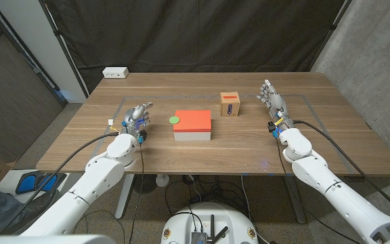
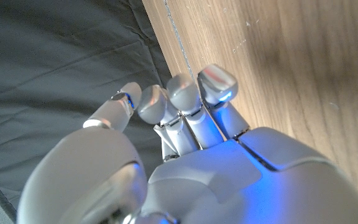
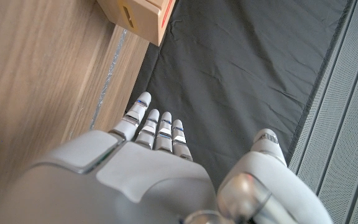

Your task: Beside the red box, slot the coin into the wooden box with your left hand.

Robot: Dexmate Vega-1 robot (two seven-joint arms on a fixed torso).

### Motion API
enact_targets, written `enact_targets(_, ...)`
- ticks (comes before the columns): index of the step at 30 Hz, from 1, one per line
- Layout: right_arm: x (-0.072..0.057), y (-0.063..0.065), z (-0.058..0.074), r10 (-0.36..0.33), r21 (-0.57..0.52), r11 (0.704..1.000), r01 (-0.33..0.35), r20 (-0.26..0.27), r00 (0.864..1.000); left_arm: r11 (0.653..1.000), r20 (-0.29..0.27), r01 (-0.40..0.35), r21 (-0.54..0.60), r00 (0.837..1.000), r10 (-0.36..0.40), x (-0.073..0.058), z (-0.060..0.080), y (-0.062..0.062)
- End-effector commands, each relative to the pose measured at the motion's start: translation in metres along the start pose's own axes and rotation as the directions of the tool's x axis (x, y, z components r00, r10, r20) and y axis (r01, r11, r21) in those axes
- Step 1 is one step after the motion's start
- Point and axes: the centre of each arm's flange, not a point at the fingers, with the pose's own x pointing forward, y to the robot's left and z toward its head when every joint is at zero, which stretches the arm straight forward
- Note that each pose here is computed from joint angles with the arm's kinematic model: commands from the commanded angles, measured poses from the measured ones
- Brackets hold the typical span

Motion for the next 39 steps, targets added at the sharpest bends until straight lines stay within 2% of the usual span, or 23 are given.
enact_targets(1,-0.006,0.003,0.005,0.002,0.01,1.0,-0.002,0.001,1.0,0.997,-0.08,0.031,-0.069,0.996,-0.036,-0.013,0.002,0.007)
enact_targets(10,-0.012,-0.011,0.002,0.012,0.01,1.0,-0.012,-0.033,0.999,0.999,-0.204,0.034,-0.043,0.978,-0.042,-0.015,0.01,0.012)
enact_targets(16,-0.017,-0.024,0.002,0.021,0.016,1.0,-0.02,-0.033,0.999,0.997,-0.304,0.061,-0.053,0.95,-0.074,-0.021,0.016,0.01)
enact_targets(21,-0.018,-0.036,0.005,0.032,0.018,0.999,-0.032,-0.04,0.999,0.995,-0.378,0.081,-0.051,0.921,-0.094,-0.025,0.025,0.015)
enact_targets(30,-0.014,-0.054,0.01,0.095,0.017,0.995,-0.094,-0.047,0.994,0.993,-0.435,0.116,-0.027,0.893,-0.116,-0.032,0.046,0.019)
enact_targets(35,-0.006,-0.057,0.014,0.143,0.015,0.99,-0.142,-0.035,0.989,0.99,-0.445,0.134,-0.036,0.885,-0.136,-0.029,0.051,0.023)
enact_targets(39,-0.002,-0.058,0.022,0.154,-0.012,0.988,-0.154,-0.018,0.988,0.983,-0.46,0.173,-0.054,0.87,-0.179,-0.026,0.055,0.021)
